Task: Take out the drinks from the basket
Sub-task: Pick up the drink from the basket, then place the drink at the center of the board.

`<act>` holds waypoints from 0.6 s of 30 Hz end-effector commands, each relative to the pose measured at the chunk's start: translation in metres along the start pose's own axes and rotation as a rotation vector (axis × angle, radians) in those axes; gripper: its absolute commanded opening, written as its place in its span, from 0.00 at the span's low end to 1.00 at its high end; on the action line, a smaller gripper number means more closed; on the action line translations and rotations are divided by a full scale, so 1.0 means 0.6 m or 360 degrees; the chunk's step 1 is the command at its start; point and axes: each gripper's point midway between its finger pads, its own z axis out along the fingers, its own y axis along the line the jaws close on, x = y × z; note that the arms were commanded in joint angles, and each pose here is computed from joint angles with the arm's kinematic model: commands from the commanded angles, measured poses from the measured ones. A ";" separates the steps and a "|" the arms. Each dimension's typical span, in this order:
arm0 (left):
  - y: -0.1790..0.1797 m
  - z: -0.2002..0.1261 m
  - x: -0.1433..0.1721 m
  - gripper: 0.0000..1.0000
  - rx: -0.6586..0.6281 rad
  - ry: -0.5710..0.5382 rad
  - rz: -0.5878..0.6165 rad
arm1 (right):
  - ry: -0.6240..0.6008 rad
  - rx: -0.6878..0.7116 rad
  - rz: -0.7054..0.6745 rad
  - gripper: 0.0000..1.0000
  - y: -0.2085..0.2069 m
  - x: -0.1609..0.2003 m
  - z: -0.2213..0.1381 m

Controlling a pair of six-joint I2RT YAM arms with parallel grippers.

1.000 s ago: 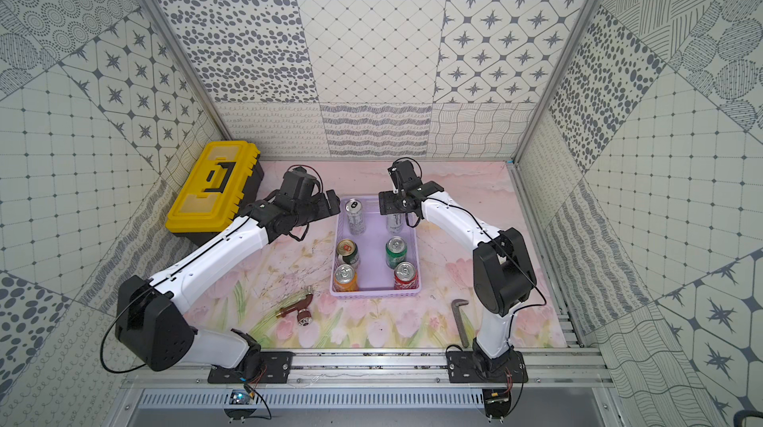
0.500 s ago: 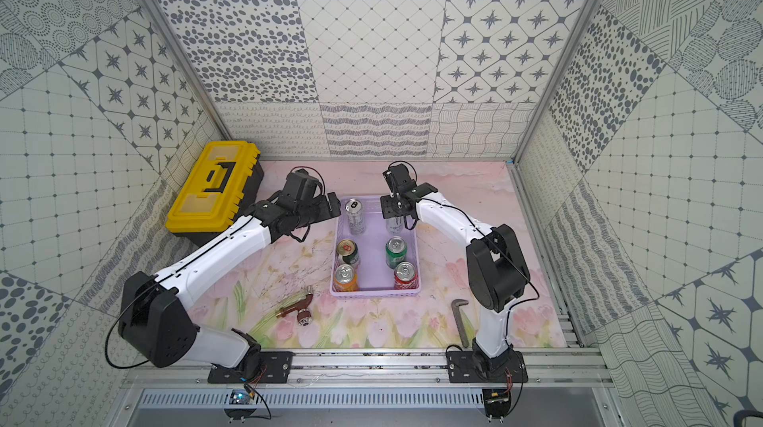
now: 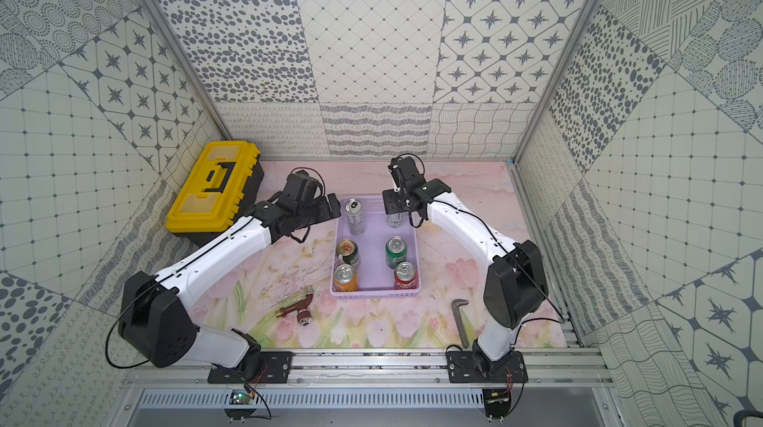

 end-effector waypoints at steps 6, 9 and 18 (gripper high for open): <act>0.002 0.003 -0.001 1.00 -0.0004 -0.0002 -0.0014 | -0.0409 0.0005 0.0163 0.41 -0.047 -0.124 -0.108; 0.003 0.006 0.002 1.00 -0.0005 0.0011 -0.0018 | -0.0451 0.0081 0.0231 0.41 -0.089 -0.143 -0.115; 0.004 0.009 0.005 1.00 -0.0004 0.0022 -0.0018 | -0.0389 0.0250 0.0435 0.40 -0.209 -0.154 -0.058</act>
